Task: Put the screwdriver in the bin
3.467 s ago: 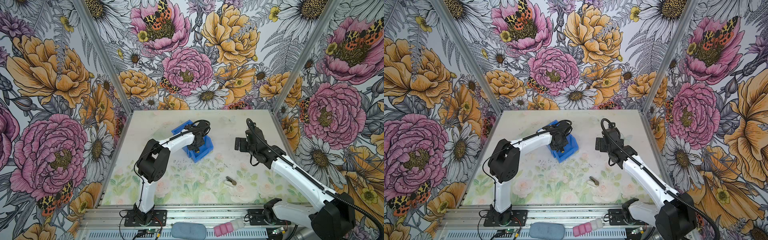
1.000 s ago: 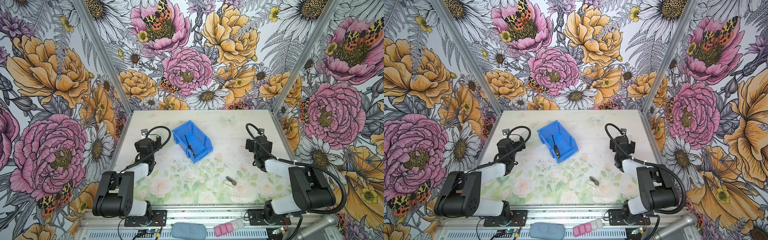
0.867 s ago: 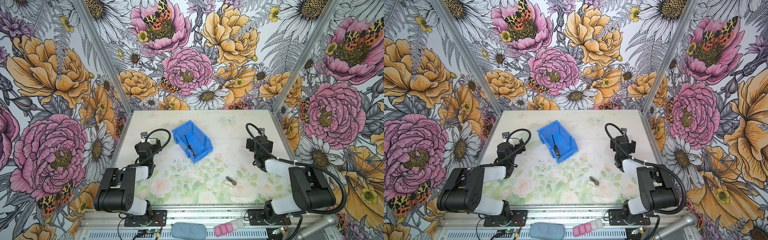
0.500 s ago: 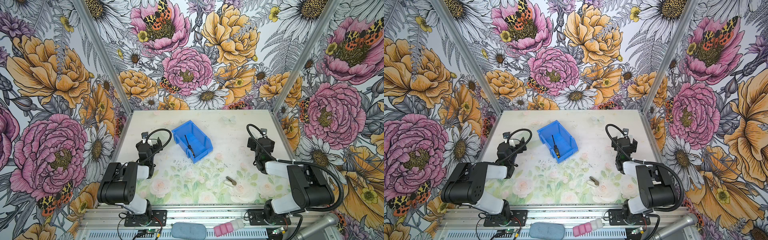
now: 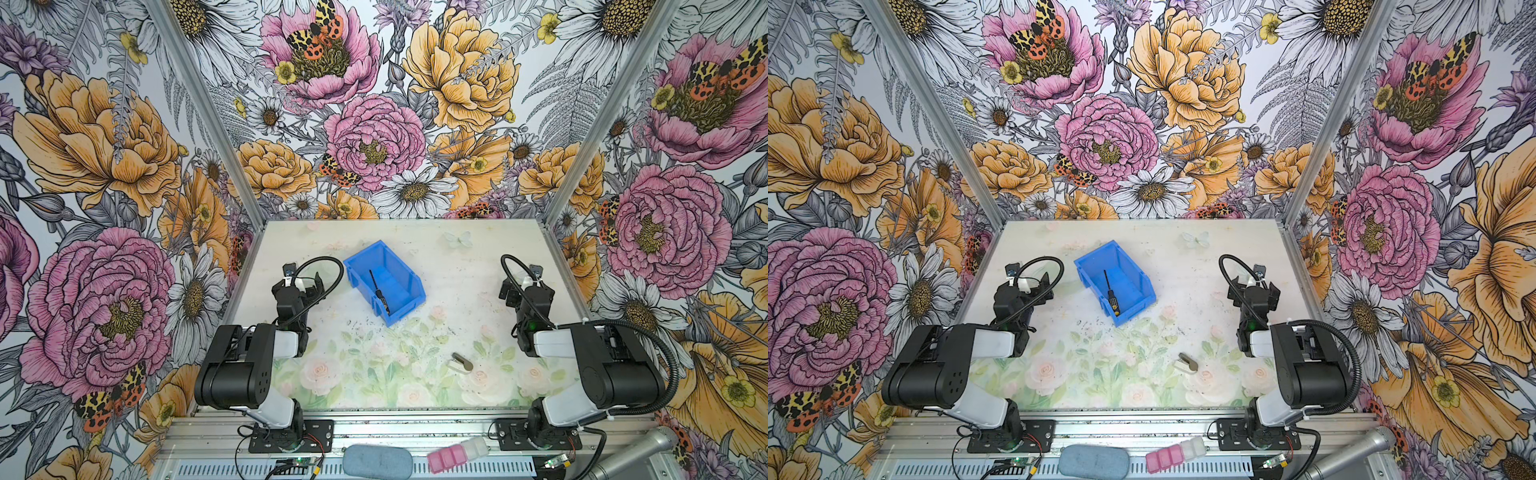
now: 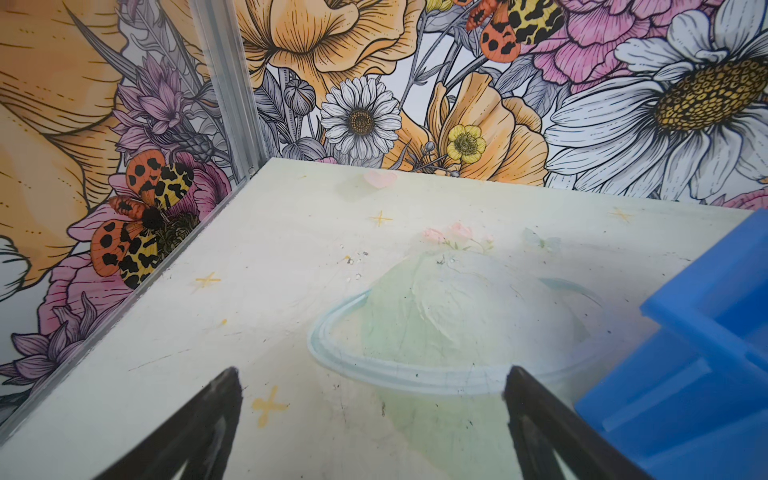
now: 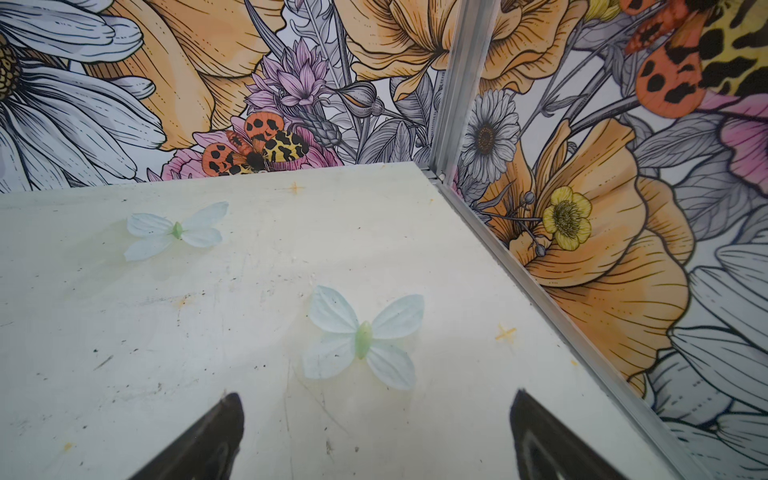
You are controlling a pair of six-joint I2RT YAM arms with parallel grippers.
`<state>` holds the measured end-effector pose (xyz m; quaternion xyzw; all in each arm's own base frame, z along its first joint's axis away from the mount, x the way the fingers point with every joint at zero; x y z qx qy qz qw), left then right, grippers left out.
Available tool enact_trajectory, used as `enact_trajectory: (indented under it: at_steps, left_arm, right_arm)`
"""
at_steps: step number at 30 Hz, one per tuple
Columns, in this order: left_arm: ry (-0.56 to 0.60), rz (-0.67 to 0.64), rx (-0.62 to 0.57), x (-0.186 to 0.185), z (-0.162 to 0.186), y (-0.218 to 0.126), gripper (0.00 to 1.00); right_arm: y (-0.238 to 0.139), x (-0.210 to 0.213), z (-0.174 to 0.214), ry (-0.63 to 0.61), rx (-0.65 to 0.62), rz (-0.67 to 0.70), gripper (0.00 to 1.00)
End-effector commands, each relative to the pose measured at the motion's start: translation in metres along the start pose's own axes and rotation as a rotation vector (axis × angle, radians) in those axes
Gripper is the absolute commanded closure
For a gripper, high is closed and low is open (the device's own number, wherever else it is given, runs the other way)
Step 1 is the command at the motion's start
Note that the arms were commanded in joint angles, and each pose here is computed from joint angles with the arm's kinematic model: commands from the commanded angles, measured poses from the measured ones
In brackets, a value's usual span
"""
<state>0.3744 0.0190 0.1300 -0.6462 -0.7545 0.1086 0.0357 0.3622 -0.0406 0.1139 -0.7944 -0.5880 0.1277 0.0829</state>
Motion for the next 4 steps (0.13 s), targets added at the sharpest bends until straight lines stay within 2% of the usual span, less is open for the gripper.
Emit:
enact_trajectory:
  at_steps: [1, 4]
  left_arm:
    - [0.013, 0.004, -0.024, -0.0017, -0.0053, 0.0006, 0.01]
    - [0.013, 0.002, -0.022, -0.0013, -0.0045, 0.0001, 0.01]
  right_arm:
    - [-0.0005, 0.0024, -0.009, 0.021, -0.043, -0.013, 0.01]
    - [-0.0003, 0.0025, -0.0097, 0.022, -0.044, -0.015, 0.0]
Point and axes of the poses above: each gripper's point midway between its finger pads, its own y axis out along the fingers, its own x axis along the line the jaws close on, z = x × y, the point moved 3 cm from there along -y, back along the fingers, and after that the axes turned 3 degrees about -y, right-handed, at the moved point
